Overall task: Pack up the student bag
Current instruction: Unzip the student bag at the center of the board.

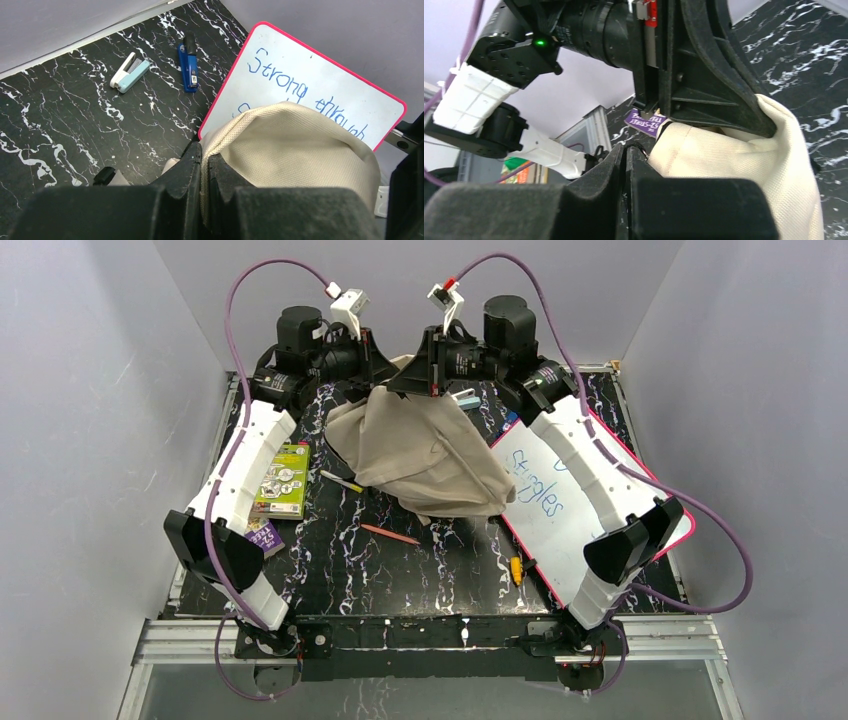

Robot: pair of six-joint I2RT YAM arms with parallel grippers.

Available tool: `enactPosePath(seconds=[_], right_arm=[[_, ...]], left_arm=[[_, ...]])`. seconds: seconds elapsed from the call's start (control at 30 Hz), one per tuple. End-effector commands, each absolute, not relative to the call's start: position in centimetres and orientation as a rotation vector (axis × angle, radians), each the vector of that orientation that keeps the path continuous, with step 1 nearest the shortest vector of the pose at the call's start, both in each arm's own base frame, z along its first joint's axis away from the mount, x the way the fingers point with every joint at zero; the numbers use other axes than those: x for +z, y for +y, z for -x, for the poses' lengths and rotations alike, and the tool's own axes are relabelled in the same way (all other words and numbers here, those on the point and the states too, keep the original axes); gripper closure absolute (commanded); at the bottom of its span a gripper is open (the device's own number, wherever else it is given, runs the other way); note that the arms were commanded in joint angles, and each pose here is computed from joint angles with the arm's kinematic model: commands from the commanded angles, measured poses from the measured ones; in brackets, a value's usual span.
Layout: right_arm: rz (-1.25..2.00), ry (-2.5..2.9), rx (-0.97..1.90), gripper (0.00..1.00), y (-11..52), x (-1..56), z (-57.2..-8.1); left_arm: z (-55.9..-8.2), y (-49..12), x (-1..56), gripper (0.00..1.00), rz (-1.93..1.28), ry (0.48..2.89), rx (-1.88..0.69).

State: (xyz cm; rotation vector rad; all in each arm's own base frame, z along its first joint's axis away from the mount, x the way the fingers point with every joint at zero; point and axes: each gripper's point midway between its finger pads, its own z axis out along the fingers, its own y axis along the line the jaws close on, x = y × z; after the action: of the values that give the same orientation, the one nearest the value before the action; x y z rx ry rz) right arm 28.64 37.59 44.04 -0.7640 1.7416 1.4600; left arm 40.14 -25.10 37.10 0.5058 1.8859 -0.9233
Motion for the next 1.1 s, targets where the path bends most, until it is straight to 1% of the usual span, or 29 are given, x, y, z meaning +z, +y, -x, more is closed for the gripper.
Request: enactPosePath(seconds=[0.0, 0.1, 0.27, 0.37, 0.5, 0.53, 0.63, 0.73, 0.87, 1.0, 1.07], right_arm=[[0.756, 1.618, 1.296, 0.81, 35.9, 47.0, -28.6], [0.716, 1.643, 1.146, 0.63, 33.8, 45.8, -29.0], [0.690, 1.610, 0.984, 0.38, 30.2, 45.5, -27.6], [0.648, 1.561, 0.872, 0.29, 27.4, 46.0, -26.8], [0.611, 1.514, 0.673, 0.17, 23.8, 45.2, -26.7], [0.606, 1.520, 0.615, 0.17, 22.9, 44.6, -27.0], [0.663, 1.531, 0.465, 0.21, 21.5, 43.1, -27.8], [0.796, 1.518, 0.409, 0.25, 22.0, 41.3, -28.0], [0.943, 1.425, 0.415, 0.21, 23.3, 40.8, -27.5], [1.068, 1.381, 0.490, 0.16, 25.1, 40.5, -26.5], [1.104, 1.368, 0.519, 0.15, 25.7, 40.4, -26.3]], left_arm=[[-39.4, -25.0, 40.1, 1.00, -0.522, 1.800, -0.893], [-38.6, -24.8, 40.9, 1.00, -0.547, 1.750, -0.890], [-37.5, -24.5, 41.7, 1.00, -0.564, 1.688, -0.891], [-36.9, -24.7, 41.7, 1.00, -0.589, 1.652, -0.906], [-35.7, -24.7, 42.0, 1.00, -0.636, 1.561, -0.913], [-35.2, -24.7, 42.2, 1.00, -0.654, 1.528, -0.915], [-33.7, -24.8, 42.8, 1.00, -0.725, 1.423, -0.913], [-32.3, -24.9, 43.1, 1.00, -0.797, 1.359, -0.913], [-31.2, -25.1, 42.6, 1.00, -0.874, 1.337, -0.925], [-30.7, -25.5, 42.1, 1.00, -0.908, 1.331, -0.956], [-30.7, -25.6, 41.9, 1.00, -0.913, 1.331, -0.965]])
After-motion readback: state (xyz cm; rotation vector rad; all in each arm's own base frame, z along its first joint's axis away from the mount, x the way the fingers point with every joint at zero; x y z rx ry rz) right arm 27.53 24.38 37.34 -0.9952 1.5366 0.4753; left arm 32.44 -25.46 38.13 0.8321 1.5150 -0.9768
